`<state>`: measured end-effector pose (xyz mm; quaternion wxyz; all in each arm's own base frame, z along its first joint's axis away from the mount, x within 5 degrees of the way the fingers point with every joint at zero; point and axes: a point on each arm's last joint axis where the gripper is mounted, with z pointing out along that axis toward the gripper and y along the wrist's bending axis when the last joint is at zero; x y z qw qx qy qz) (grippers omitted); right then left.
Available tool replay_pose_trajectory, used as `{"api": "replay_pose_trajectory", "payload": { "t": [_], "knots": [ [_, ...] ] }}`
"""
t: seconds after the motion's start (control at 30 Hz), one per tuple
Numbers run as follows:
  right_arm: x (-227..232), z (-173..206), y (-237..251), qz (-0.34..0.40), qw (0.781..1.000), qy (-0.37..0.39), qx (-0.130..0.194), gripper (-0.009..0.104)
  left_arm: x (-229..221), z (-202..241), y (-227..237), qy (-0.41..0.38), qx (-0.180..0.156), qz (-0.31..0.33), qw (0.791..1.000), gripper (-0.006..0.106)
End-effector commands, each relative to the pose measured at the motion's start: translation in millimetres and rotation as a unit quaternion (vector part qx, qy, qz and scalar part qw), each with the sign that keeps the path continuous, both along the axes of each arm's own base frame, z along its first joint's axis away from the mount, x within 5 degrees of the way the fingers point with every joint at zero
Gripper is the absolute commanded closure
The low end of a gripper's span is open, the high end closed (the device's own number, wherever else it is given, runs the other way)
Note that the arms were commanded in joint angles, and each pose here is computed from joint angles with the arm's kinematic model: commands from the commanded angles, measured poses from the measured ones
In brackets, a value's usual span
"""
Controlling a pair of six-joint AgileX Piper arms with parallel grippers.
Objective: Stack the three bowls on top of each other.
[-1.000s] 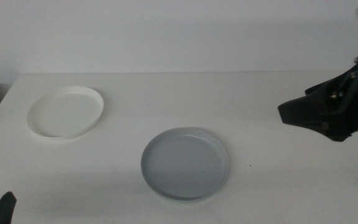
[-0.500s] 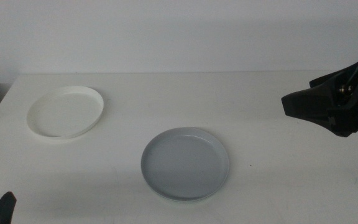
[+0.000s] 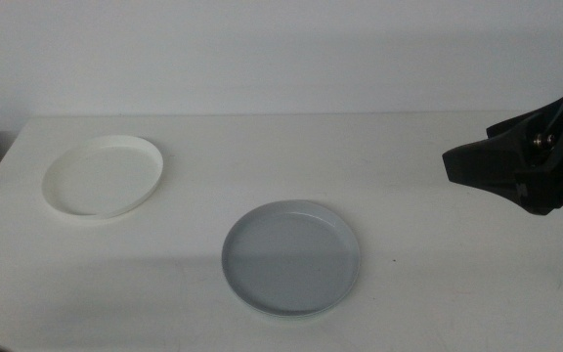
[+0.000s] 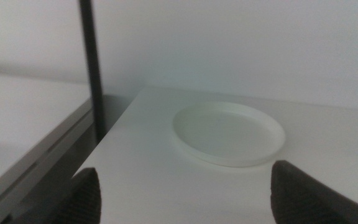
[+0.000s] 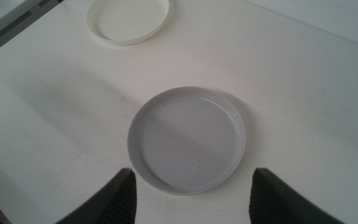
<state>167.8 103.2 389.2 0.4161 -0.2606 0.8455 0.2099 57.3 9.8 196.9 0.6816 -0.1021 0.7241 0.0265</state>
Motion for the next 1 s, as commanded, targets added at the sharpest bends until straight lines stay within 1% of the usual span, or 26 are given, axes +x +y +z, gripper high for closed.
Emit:
{"api": "replay_pose_trajectory", "payload": {
  "t": [0.0, 0.2, 0.3, 0.4, 0.6, 0.8, 0.97],
  "knots": [
    [-0.5, 13.6, -0.7, -0.005, 0.999, -0.039, 0.020, 0.048, 2.9, 32.6, 3.0, -0.048, -0.031, 0.019, 0.998, -0.004],
    [-0.5, 13.6, -0.7, -0.005, 0.999, -0.039, 0.020, 0.048, 38.7, 83.1, 13.0, 0.051, -0.051, 0.030, 0.997, -0.004],
    [-0.5, 13.6, -0.7, -0.005, 0.999, -0.039, 0.020, 0.048, 64.9, 110.6, 19.2, 0.084, -0.059, 0.027, 0.994, -0.004],
    [-0.5, 13.6, -0.7, -0.005, 0.999, -0.039, 0.020, 0.048, 96.1, 126.9, 26.9, 0.123, -0.068, 0.024, 0.990, -0.004],
    [-0.5, 13.6, -0.7, -0.005, 0.999, -0.039, 0.020, 0.048, 154.0, 156.5, 42.0, 0.150, -0.074, 0.022, 0.986, -0.004],
    [-0.5, 13.6, -0.7, -0.005, 0.999, -0.039, 0.020, 0.048, 202.3, 153.8, 54.8, 0.187, -0.082, 0.021, 0.979, -0.004],
    [-0.5, 13.6, -0.7, -0.005, 0.999, -0.039, 0.020, 0.048, 224.8, 126.9, 62.0, 0.230, -0.094, 0.025, 0.968, -0.004]
  ]
}}
